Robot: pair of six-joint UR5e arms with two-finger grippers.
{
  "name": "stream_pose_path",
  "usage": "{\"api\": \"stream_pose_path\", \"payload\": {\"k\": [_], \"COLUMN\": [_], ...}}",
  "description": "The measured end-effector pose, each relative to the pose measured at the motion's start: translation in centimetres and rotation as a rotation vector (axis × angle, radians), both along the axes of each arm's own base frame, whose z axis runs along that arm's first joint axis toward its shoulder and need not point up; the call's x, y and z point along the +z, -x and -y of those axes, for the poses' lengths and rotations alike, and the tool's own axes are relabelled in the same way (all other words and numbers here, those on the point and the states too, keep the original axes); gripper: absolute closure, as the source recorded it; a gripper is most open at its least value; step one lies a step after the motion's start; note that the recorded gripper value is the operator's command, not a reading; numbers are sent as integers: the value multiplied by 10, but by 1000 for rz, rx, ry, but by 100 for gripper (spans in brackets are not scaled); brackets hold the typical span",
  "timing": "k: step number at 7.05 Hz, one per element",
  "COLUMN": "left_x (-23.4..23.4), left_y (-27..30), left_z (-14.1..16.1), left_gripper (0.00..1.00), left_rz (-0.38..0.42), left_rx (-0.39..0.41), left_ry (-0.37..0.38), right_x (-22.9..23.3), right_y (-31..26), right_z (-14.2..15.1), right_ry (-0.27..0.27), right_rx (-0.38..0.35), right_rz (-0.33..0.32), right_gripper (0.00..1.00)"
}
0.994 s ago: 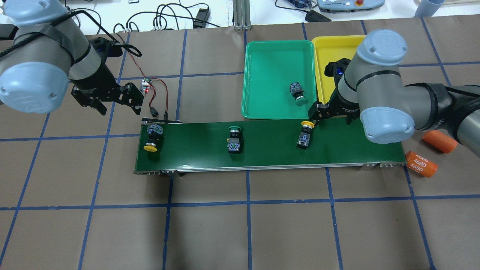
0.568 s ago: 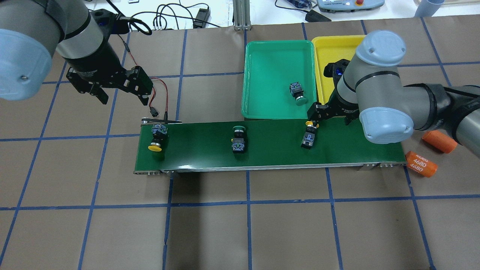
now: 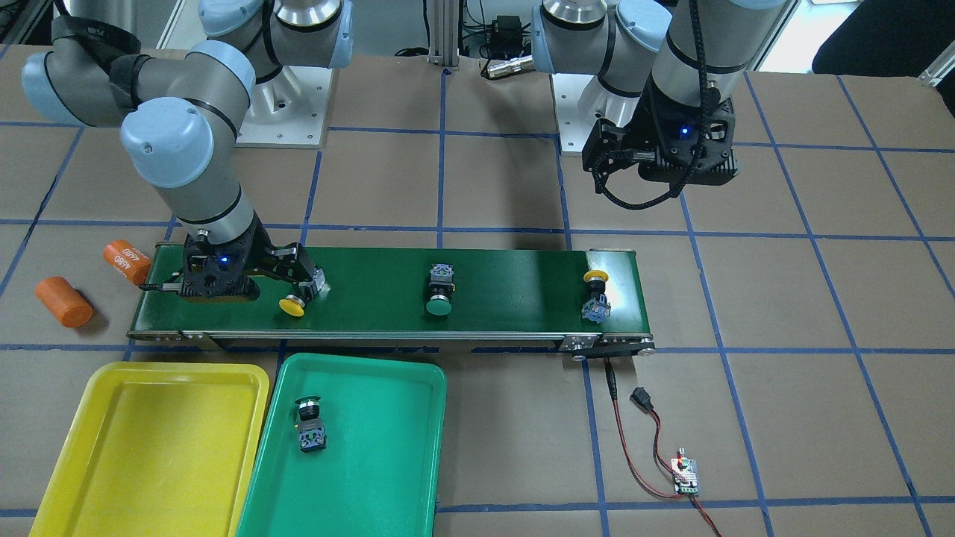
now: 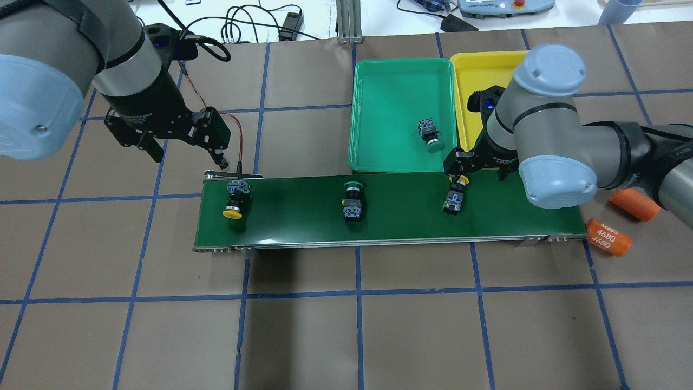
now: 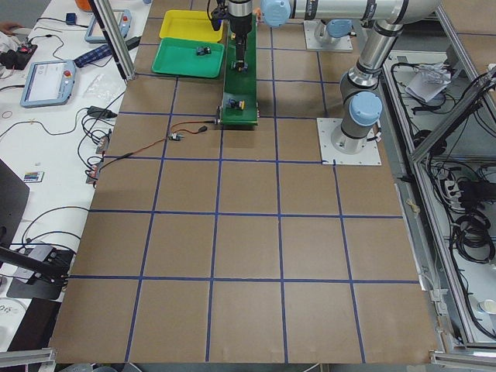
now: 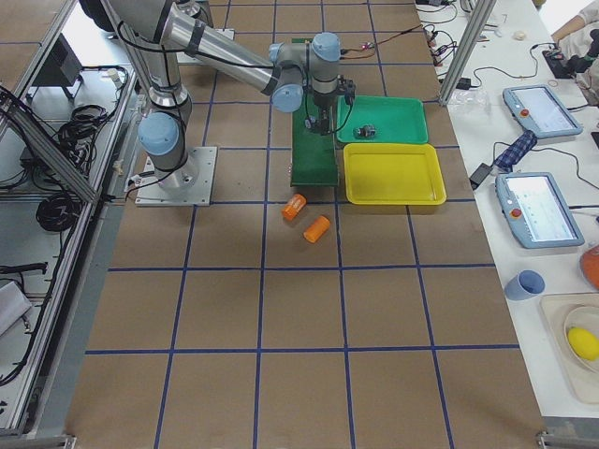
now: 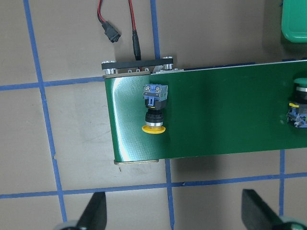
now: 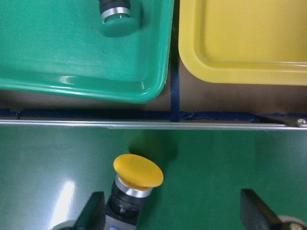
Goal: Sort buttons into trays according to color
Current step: 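Grasp the yellow button with the right gripper and lift it over the yellow tray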
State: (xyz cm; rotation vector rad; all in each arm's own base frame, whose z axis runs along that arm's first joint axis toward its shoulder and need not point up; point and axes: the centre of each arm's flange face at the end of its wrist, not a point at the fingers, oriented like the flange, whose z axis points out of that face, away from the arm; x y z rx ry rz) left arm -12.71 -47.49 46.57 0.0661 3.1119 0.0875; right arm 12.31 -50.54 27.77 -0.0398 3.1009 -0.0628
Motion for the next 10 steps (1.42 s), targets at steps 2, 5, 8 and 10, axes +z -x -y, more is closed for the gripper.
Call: {"api": "stream_pose_path", "payload": {"k": [2,5,8,10], "left_x": [-4,-4,-6,-8], "left_y": [-33,-37,-37,-37], "left_z": [1,0,-1,0], "left_gripper": [0,0,0,0], "left_rz": [3,-4,-7,-4], "left_rx": [72,97,98,97], "left_ry": [-10,-7,-14,-18], "right_x": [-2,-29,-33,-29], "right_y": [0,0,2,4], "right_z": [0,6,10,12], "right_ry": [-5,-55,-53,-42], "right_rx": [-1,-5,3,5], "right_rz": [0,2,-12,-17], "right_gripper": [3,26,80,80]}}
